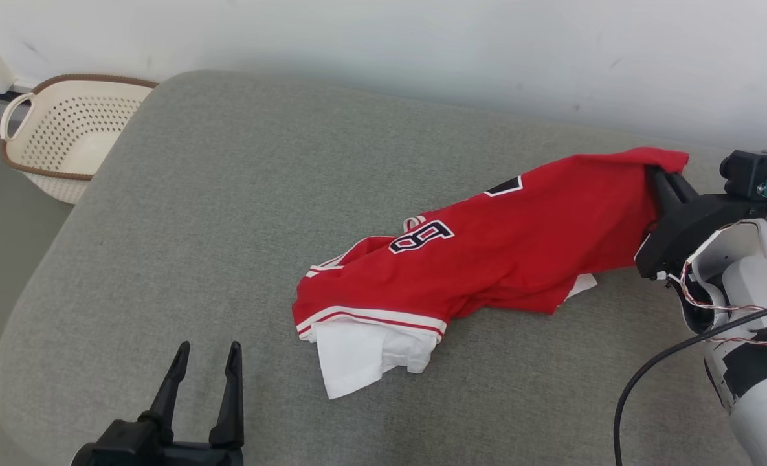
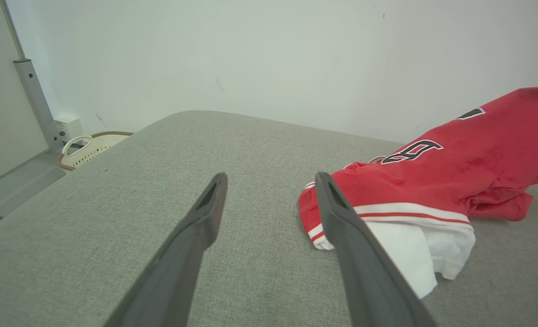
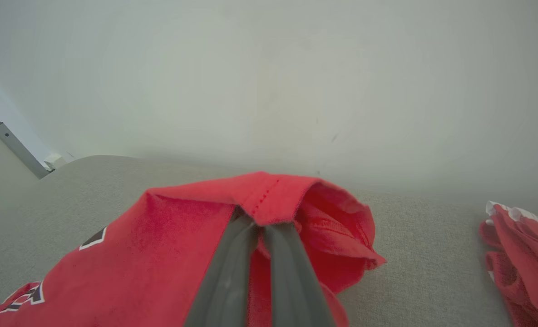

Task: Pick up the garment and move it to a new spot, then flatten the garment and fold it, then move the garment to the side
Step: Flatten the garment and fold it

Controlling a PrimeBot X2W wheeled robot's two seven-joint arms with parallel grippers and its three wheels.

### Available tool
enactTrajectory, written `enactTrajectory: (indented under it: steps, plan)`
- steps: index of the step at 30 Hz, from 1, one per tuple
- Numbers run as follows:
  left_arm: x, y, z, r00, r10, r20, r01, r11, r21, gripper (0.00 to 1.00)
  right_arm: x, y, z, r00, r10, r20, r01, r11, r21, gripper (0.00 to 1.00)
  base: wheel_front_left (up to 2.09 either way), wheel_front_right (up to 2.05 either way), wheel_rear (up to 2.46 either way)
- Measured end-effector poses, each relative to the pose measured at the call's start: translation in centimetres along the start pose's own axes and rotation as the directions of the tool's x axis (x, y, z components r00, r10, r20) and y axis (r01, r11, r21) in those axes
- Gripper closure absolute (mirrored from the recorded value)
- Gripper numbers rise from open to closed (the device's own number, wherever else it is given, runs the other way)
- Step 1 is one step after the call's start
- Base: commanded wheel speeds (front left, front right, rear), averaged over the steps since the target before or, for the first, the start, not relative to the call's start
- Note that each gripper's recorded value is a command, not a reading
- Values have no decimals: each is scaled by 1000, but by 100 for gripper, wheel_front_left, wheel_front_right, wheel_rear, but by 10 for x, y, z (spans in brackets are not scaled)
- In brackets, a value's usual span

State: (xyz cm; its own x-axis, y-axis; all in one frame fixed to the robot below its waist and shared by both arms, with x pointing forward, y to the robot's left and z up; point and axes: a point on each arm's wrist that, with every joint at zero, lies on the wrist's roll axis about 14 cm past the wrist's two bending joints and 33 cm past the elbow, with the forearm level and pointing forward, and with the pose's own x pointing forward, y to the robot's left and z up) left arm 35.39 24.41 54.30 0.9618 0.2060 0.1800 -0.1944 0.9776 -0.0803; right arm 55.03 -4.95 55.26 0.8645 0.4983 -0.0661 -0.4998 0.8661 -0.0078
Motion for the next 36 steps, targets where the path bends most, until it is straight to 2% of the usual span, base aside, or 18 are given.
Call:
enactTrajectory:
  steps: [2,4,5,12,15,21,29,36]
  plan:
    - [-1,1,-1,1000,5,-6,-5,1000,-3,0,5,0,-8,1000,-1,-29,1,1000,-1,100,0,0,0]
    - [-2,2,-2,1000,8,-10,-8,1000,-5,0,10,0,-15,999,-1,-49,0,1000,-6,67,0,0,0]
    - [-3,2,-3,1000,11,-12,-11,1000,-4,0,11,1,-17,999,0,-49,0,1000,-7,0,0,0,0]
    - [-4,0,-5,1000,7,-19,-7,1000,-5,0,7,-2,-29,998,-10,-59,9,1000,-18,0,0,0,0]
    - [-2,-4,-5,1000,-5,-16,5,1000,-9,0,1,-10,-15,1000,-24,13,24,999,-28,0,0,0,0]
    - [3,-16,-3,999,-40,-7,40,999,-14,0,-23,-16,-23,999,-36,33,37,999,-18,0,0,0,0]
    - [7,-24,-2,998,-62,3,62,998,-21,0,-57,-19,-62,998,-62,-25,63,997,34,0,0,0,0]
    - [11,-24,-6,998,-64,-7,63,998,-18,0,-57,-18,-76,996,-66,-66,71,995,70,0,0,0,0]
